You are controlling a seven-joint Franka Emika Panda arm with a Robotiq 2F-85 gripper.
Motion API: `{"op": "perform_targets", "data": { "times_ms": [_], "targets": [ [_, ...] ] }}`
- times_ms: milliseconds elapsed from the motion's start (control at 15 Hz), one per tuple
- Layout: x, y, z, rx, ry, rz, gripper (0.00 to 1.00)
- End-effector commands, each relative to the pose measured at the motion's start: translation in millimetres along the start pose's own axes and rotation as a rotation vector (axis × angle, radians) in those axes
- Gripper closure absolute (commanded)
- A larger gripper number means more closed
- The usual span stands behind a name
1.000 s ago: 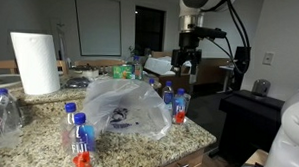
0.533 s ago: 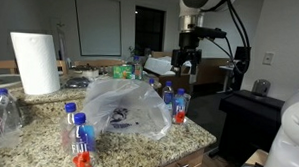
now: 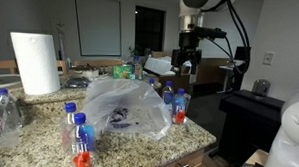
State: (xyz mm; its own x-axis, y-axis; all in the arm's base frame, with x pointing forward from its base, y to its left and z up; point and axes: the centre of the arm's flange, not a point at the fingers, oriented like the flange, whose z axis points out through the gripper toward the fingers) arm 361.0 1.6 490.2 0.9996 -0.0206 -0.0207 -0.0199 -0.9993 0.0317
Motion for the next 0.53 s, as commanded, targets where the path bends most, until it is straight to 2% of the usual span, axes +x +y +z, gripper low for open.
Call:
{"op": "perform_targets", "data": {
  "times_ms": [0,200,467],
  "targets": [
    [0,0,0,0.0,0.0,0.0,0.0],
    [3,-6,0,-0.001,0.015,-0.009,0.0],
    [19,-50,-7,0.012,0.089,-0.098,0.0]
  ]
}}
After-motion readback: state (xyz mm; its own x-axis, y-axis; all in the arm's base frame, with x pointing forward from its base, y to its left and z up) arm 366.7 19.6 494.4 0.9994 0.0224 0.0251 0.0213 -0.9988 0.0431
